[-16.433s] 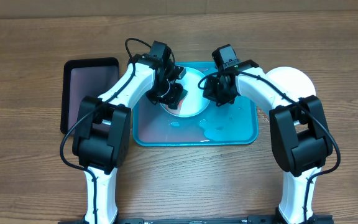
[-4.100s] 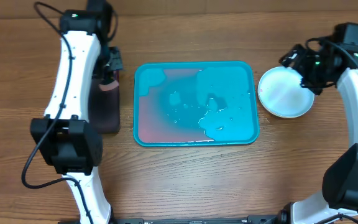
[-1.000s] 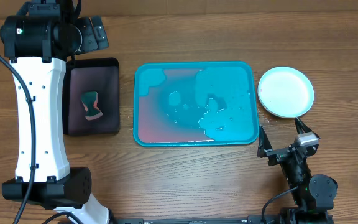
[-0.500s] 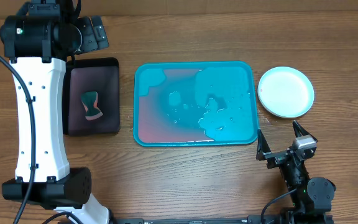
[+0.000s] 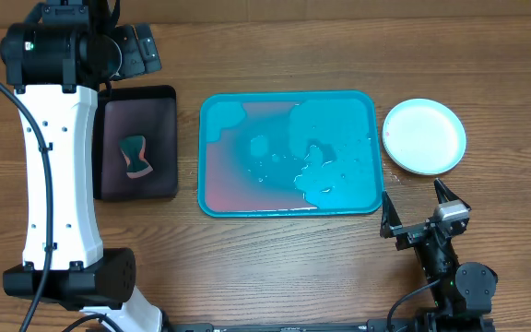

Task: Clean dirty plates on tray and stack at the side

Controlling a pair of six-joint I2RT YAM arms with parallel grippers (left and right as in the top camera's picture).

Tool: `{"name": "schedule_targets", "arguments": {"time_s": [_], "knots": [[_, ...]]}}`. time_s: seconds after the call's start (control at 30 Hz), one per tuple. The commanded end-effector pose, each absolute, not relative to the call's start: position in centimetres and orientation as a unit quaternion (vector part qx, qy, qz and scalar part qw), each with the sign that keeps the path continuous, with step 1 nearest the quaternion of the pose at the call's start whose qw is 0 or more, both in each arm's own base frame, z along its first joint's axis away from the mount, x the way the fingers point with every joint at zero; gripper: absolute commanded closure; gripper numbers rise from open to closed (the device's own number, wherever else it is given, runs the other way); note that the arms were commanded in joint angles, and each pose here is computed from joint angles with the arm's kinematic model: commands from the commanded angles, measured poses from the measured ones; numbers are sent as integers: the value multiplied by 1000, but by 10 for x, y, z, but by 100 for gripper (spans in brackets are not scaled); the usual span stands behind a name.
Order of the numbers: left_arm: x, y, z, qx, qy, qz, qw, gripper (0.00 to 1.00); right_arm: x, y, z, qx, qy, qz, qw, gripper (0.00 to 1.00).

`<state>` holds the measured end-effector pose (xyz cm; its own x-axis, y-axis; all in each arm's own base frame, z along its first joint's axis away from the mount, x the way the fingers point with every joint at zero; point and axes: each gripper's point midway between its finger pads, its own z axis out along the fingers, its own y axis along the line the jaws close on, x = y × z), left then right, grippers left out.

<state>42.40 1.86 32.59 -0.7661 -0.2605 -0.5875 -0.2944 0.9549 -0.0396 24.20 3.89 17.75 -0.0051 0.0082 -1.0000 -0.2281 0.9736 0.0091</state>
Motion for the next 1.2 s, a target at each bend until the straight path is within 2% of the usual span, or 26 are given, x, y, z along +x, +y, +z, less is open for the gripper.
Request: {"name": "schedule_targets", "arguments": {"time_s": [0.0, 0.3, 0.43, 0.57, 0.73, 0.9, 1.17], "knots": [[425, 19, 324, -143, 941, 29, 306, 0, 241, 44, 176, -93, 700, 87, 702, 0], [415, 21, 339, -131, 937, 36, 321, 0, 241, 44, 176, -93, 700, 87, 702, 0], [407, 19, 367, -125, 920, 26, 370, 0, 241, 44, 176, -93, 700, 87, 702, 0], [401, 5, 393, -56, 897, 6, 438, 0, 241, 44, 176, -93, 700, 87, 702, 0], [380, -3, 401, -18, 861, -7, 508, 0, 241, 44, 176, -93, 700, 87, 702, 0], [349, -4, 378, -16, 827, -12, 563, 0, 241, 44, 176, -93, 700, 87, 702, 0], [299, -5, 302, -7, 785, -15, 620, 0, 241, 44, 176, -93, 700, 87, 702, 0]]}}
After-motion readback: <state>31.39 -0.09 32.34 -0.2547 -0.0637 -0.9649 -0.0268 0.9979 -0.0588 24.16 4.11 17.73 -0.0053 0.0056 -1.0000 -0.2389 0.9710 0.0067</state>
